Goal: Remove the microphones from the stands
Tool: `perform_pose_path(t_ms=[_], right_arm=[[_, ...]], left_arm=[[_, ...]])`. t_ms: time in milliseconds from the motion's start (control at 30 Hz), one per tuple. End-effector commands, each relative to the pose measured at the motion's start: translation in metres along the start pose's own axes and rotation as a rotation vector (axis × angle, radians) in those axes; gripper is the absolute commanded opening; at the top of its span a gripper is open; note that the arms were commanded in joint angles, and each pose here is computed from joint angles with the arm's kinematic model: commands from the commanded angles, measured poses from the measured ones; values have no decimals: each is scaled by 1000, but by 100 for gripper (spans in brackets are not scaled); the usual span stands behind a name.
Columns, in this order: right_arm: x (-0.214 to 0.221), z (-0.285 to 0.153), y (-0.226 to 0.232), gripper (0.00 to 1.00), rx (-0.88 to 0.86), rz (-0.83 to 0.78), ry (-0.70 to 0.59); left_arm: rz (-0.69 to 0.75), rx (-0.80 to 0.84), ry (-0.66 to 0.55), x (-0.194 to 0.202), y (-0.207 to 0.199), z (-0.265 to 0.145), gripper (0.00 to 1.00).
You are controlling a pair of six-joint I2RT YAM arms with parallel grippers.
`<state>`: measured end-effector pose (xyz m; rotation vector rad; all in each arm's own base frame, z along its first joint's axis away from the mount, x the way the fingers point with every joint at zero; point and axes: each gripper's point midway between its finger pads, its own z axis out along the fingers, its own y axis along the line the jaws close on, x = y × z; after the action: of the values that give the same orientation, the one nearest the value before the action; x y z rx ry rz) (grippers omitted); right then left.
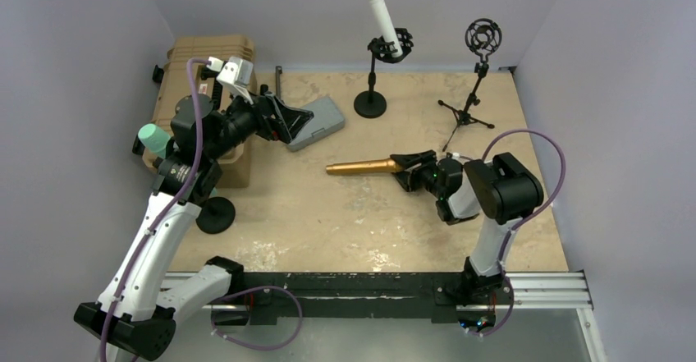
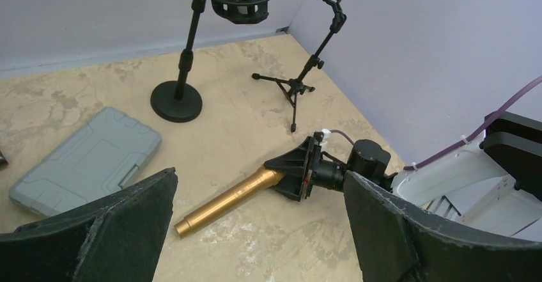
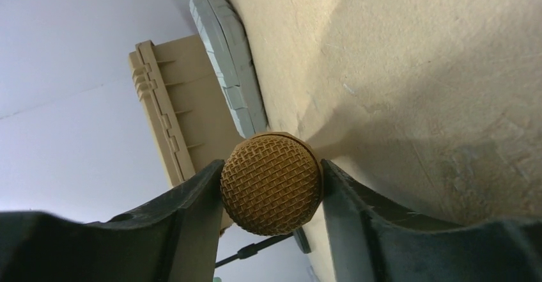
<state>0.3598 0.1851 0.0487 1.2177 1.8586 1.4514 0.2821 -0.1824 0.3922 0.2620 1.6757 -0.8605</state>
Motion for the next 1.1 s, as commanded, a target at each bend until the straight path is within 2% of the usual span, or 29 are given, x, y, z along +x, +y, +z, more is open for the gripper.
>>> perform_pose_path(t_ms=[0, 100, 167, 367, 533, 633, 767, 900, 1067], right_arm=[[-7, -1, 0, 58, 21, -88, -44], [-9, -3, -3, 72, 47, -106, -54], [-9, -3, 0, 77, 48, -124, -57], [-17, -13, -1, 86, 148, -235, -106], [-16, -35, 4, 87, 150, -308, -129], [-17, -45, 10, 85, 163, -448, -133], [-33, -64, 27, 81, 212, -743, -195], [-61, -97, 62, 83, 280, -1016, -335], [-103, -140, 133, 84, 299, -1169, -574]], left_arm=[[11, 29, -21, -4, -7, 1, 100], [15, 28, -26, -6, -8, -1, 100], [15, 28, -27, -6, -8, -1, 100], [24, 37, -32, -7, -10, -3, 100], [25, 41, -35, -8, -12, -4, 100], [27, 44, -38, -9, -13, -6, 100], [30, 45, -37, -8, -14, -5, 100], [26, 50, -33, -7, -15, -5, 100], [21, 60, -31, -8, -18, -4, 100]])
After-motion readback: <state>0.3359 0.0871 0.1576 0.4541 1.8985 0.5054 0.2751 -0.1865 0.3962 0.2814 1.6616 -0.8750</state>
